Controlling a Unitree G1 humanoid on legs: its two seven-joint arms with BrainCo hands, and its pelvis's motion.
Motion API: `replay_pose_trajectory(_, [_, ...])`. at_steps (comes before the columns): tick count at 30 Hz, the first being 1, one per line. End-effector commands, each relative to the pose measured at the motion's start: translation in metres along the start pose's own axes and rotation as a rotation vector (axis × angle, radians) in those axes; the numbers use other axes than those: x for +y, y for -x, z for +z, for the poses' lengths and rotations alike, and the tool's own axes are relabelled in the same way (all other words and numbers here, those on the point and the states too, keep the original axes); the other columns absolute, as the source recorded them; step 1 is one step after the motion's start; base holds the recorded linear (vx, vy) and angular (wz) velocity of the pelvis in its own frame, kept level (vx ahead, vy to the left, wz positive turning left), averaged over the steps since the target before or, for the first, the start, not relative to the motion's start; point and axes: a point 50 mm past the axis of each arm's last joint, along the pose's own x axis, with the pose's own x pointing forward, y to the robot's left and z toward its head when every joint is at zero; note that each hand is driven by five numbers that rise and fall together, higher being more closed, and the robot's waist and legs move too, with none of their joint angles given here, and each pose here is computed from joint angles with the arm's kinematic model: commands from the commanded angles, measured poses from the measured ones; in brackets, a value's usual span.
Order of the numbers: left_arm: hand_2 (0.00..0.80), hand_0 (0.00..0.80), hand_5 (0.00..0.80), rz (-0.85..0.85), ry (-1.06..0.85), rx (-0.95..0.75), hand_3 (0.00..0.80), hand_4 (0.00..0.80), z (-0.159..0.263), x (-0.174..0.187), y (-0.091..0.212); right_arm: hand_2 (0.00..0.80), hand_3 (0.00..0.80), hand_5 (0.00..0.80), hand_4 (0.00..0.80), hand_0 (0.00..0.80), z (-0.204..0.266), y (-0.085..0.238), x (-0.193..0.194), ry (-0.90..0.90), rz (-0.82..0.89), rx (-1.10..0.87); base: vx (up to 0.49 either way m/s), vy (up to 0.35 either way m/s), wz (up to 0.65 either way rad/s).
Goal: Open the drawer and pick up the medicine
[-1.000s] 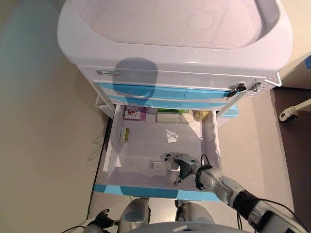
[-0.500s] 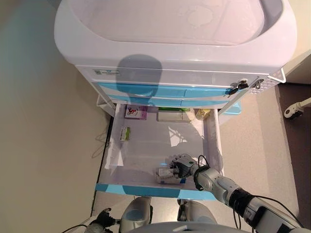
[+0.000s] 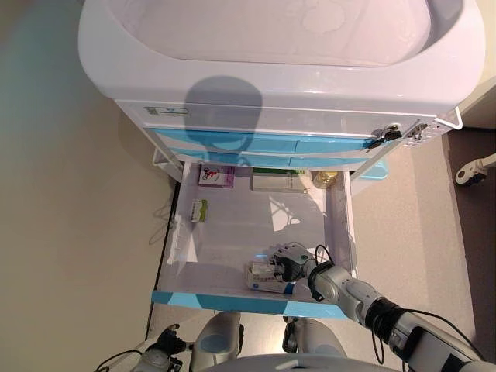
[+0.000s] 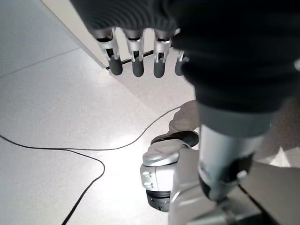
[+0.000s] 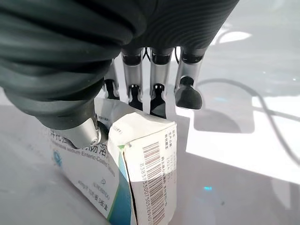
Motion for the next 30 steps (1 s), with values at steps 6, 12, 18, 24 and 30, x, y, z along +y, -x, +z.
replay_pose_trajectory(6, [0.0,0.0,0.0,0.006,0.025,0.045,0.0,0.0,-0.006,-0.008,0.001,0.8,0.8,0.8,0.8,0.8,0.018,0.01,-0.047,-0.135,-0.24,-0.115,0.04,0.013,-0.02])
replay_pose_trajectory(12, [0.0,0.0,0.0,0.013,0.017,0.054,0.0,0.0,-0.009,-0.005,0.001,0.8,0.8,0.8,0.8,0.8,0.016,0.023,-0.076,-0.189,-0.366,-0.14,0.043,0.01,-0.01])
replay_pose_trajectory(18, [0.0,0.0,0.0,0.018,0.015,0.071,0.0,0.0,-0.015,-0.002,0.002,0.8,0.8,0.8,0.8,0.8,0.013,0.031,-0.1,-0.22,-0.469,-0.156,0.034,-0.003,-0.04])
replay_pose_trajectory(24, [0.0,0.0,0.0,0.02,0.015,0.096,0.0,0.0,-0.023,0.002,0.003,0.8,0.8,0.8,0.8,0.8,0.015,0.041,-0.117,-0.329,-0.521,-0.205,0.044,-0.006,-0.05])
replay_pose_trajectory(30, [0.0,0.0,0.0,0.007,0.02,0.154,0.0,0.0,-0.04,0.006,0.007,0.8,0.8,0.8,0.8,0.8,0.014,0.051,-0.123,-0.543,-0.491,-0.281,0.054,-0.011,-0.04])
